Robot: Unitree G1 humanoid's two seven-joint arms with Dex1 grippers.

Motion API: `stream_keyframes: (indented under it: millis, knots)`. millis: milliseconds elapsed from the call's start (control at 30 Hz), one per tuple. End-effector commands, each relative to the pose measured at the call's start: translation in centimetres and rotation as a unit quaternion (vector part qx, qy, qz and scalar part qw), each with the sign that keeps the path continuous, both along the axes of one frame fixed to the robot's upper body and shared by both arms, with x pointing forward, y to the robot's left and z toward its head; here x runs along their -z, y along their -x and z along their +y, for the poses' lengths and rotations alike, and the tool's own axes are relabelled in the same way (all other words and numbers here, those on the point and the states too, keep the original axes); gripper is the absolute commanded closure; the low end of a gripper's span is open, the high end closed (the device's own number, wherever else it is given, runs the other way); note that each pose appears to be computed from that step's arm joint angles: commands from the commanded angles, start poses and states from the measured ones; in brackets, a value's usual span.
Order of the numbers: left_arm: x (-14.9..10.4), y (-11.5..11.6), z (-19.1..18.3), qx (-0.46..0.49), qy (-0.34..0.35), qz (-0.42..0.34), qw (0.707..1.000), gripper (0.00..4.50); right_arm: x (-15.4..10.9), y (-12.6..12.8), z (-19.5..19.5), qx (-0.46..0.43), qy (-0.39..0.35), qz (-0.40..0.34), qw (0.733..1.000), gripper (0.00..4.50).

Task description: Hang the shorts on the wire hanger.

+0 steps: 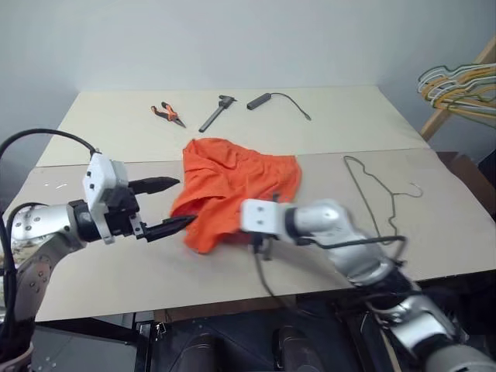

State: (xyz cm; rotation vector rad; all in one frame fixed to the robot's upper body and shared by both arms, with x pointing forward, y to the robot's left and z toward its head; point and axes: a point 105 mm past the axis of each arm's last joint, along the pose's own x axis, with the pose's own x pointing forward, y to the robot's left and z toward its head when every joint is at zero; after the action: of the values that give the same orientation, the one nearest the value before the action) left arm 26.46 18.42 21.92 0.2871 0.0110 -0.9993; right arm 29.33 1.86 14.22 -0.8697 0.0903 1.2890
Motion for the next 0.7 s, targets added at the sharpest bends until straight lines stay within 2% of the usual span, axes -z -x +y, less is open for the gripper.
stream_keyframes:
  millis: [33, 67, 100, 133, 233, 400, 500, 567, 700]
  knots:
    - [-1.4, -0.3, 0.7, -0.006, -0.014, -0.036, 0.999, 0.0, 0.4, -0.6, 1.8, 0.018, 0.008, -0.011, 1.0, 4.49]
    - [-1.4, -0.4, 0.7, -0.006, -0.015, -0.038, 0.999, 0.0, 0.6, -0.6, 2.1, 0.018, 0.011, -0.013, 1.0, 4.49]
    - [-1.4, -0.4, 0.7, -0.006, -0.015, -0.038, 0.999, 0.0, 0.8, -0.4, 2.2, 0.016, 0.013, -0.012, 1.0, 4.01]
    - [-1.3, -0.3, 0.7, -0.004, -0.017, -0.038, 0.999, 0.0, 0.8, -0.1, 2.1, 0.012, 0.014, -0.009, 1.0, 3.8]
    - [-0.8, -0.1, 0.2, 0.008, -0.02, -0.031, 0.999, 0.0, 0.4, 0.7, 1.0, 0.002, 0.009, 0.014, 1.0, 2.8]
    - [0.2, -0.3, -1.2, 0.032, -0.022, -0.015, 0.999, 0.0, -1.9, 2.4, -2.8, -0.028, 0.0, 0.053, 0.998, 0.95]
    - [0.8, -0.4, -2.4, 0.058, -0.021, 0.015, 0.998, 0.0, -3.3, 3.8, -4.8, -0.053, -0.005, 0.082, 0.995, 0.03]
    - [1.3, -0.3, -3.6, 0.082, -0.027, 0.032, 0.996, 0.0, -4.0, 4.4, -6.0, -0.057, -0.008, 0.095, 0.994, 0.03]
    - [3.5, -0.2, -6.3, 0.091, -0.056, 0.116, 0.988, 0.0, -4.5, 4.2, -8.6, -0.026, -0.003, 0.096, 0.995, 0.03]
